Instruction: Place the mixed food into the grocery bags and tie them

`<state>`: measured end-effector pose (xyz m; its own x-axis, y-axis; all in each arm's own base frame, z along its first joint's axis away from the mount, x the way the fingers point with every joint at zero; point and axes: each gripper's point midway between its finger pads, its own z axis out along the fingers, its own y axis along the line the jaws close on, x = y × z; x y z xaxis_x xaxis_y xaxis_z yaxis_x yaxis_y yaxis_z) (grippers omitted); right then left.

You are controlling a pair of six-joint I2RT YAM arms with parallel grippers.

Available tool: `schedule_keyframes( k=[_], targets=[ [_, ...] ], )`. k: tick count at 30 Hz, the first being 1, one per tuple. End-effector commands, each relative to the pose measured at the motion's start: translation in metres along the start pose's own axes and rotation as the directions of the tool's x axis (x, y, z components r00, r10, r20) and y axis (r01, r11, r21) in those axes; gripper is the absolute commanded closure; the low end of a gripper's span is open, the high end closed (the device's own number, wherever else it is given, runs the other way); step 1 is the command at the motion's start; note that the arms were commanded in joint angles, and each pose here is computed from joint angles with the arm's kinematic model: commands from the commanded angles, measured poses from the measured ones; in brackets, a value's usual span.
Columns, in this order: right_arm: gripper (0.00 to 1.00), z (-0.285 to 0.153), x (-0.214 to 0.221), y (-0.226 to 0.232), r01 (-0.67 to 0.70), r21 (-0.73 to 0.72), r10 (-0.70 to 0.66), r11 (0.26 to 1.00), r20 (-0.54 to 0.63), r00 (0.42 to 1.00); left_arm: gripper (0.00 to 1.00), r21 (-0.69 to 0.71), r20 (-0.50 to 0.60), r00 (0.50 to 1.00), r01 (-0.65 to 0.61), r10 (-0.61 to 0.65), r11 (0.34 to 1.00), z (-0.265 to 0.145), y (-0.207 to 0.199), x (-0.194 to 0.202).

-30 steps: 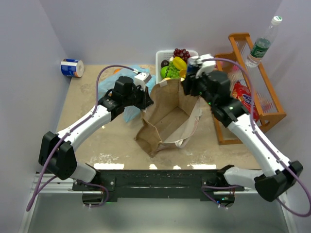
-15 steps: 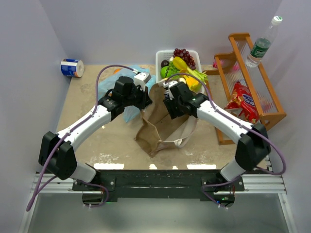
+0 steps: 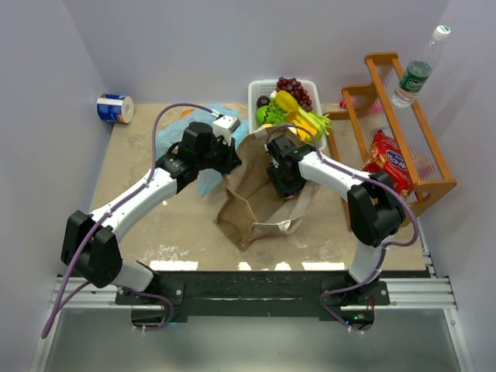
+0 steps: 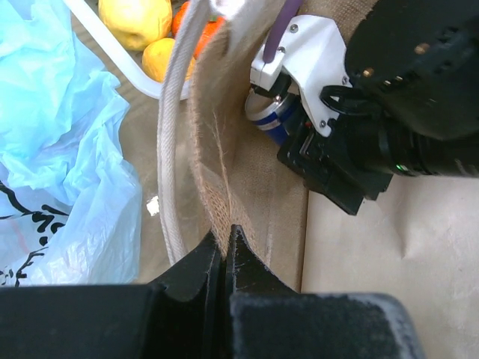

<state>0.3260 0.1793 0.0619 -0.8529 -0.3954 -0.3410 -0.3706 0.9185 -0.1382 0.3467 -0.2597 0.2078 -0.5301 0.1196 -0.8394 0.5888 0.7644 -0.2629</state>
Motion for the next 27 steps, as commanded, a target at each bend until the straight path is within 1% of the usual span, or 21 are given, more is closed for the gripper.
schedule_keyframes(
  k=[1, 5, 7, 8, 9, 10, 12, 15, 17, 18, 20, 22, 24, 25, 26, 27],
  targets=[
    [1.0, 0.009, 0.0, -0.017, -0.038, 0.07, 0.04, 0.997, -0.024, 0.999, 1.0, -0.044, 0.066, 0.996, -0.049, 0.052, 0.998, -0.008, 0.007, -0.02],
    [1.0, 0.019, 0.013, -0.019, -0.028, 0.09, 0.034, 0.996, -0.066, 0.997, 1.0, -0.042, 0.062, 0.997, -0.051, 0.053, 0.998, -0.007, 0.006, -0.019],
    [0.87, 0.02, 0.018, -0.019, -0.032, 0.092, 0.039, 0.995, -0.074, 0.996, 1.0, -0.043, 0.061, 0.997, -0.05, 0.052, 0.998, -0.007, 0.007, -0.019],
    [0.79, 0.019, 0.018, -0.019, -0.036, 0.091, 0.042, 0.995, -0.072, 0.997, 1.0, -0.045, 0.06, 0.997, -0.049, 0.051, 0.998, -0.007, 0.008, -0.019],
    [0.65, 0.018, 0.018, -0.019, -0.035, 0.09, 0.041, 0.995, -0.069, 0.997, 1.0, -0.043, 0.06, 0.997, -0.046, 0.049, 0.998, -0.007, 0.007, -0.019],
    [0.56, 0.016, 0.018, -0.02, -0.036, 0.093, 0.042, 0.995, -0.062, 0.997, 1.0, -0.044, 0.058, 0.997, -0.047, 0.05, 0.998, -0.007, 0.007, -0.018],
    [0.3, 0.013, 0.016, -0.022, -0.039, 0.101, 0.044, 0.994, -0.049, 0.998, 1.0, -0.042, 0.06, 0.997, -0.046, 0.049, 0.998, -0.006, 0.007, -0.018],
    [0.16, 0.007, 0.012, -0.022, -0.039, 0.093, 0.042, 0.995, -0.029, 0.999, 1.0, -0.042, 0.058, 0.997, -0.044, 0.047, 0.998, -0.007, 0.007, -0.018],
    [0.11, 0.003, 0.008, -0.024, -0.044, 0.097, 0.045, 0.994, -0.007, 0.999, 1.0, -0.04, 0.059, 0.997, -0.044, 0.046, 0.998, -0.007, 0.006, -0.019],
    [0.05, 0.001, 0.006, -0.025, -0.045, 0.097, 0.045, 0.994, 0.002, 0.999, 1.0, -0.042, 0.061, 0.997, -0.045, 0.048, 0.998, -0.007, 0.006, -0.02],
    [0.03, -0.004, 0.001, -0.026, -0.049, 0.099, 0.047, 0.994, 0.028, 0.999, 1.0, -0.043, 0.06, 0.997, -0.045, 0.047, 0.998, -0.007, 0.007, -0.019],
    [0.04, -0.011, -0.004, -0.026, -0.035, 0.095, 0.029, 0.995, 0.06, 0.998, 1.0, -0.043, 0.061, 0.997, -0.043, 0.046, 0.998, -0.008, 0.007, -0.019],
    [0.08, -0.031, -0.015, -0.019, -0.013, 0.068, 0.004, 0.998, 0.127, 0.992, 1.0, -0.043, 0.061, 0.997, -0.043, 0.046, 0.998, -0.008, 0.007, -0.019],
    [0.08, -0.04, -0.02, -0.015, 0.021, 0.052, -0.029, 0.998, 0.154, 0.988, 1.0, -0.043, 0.06, 0.997, -0.043, 0.046, 0.998, -0.008, 0.007, -0.019],
    [0.09, -0.053, -0.025, -0.004, 0.055, 0.035, -0.061, 0.998, 0.192, 0.98, 1.0, -0.043, 0.06, 0.997, -0.043, 0.046, 0.998, -0.007, 0.007, -0.019],
    [0.09, -0.082, -0.041, -0.002, 0.054, 0.025, -0.059, 0.998, 0.294, 0.954, 1.0, -0.042, 0.06, 0.997, -0.044, 0.046, 0.998, -0.007, 0.006, -0.019]
  ],
)
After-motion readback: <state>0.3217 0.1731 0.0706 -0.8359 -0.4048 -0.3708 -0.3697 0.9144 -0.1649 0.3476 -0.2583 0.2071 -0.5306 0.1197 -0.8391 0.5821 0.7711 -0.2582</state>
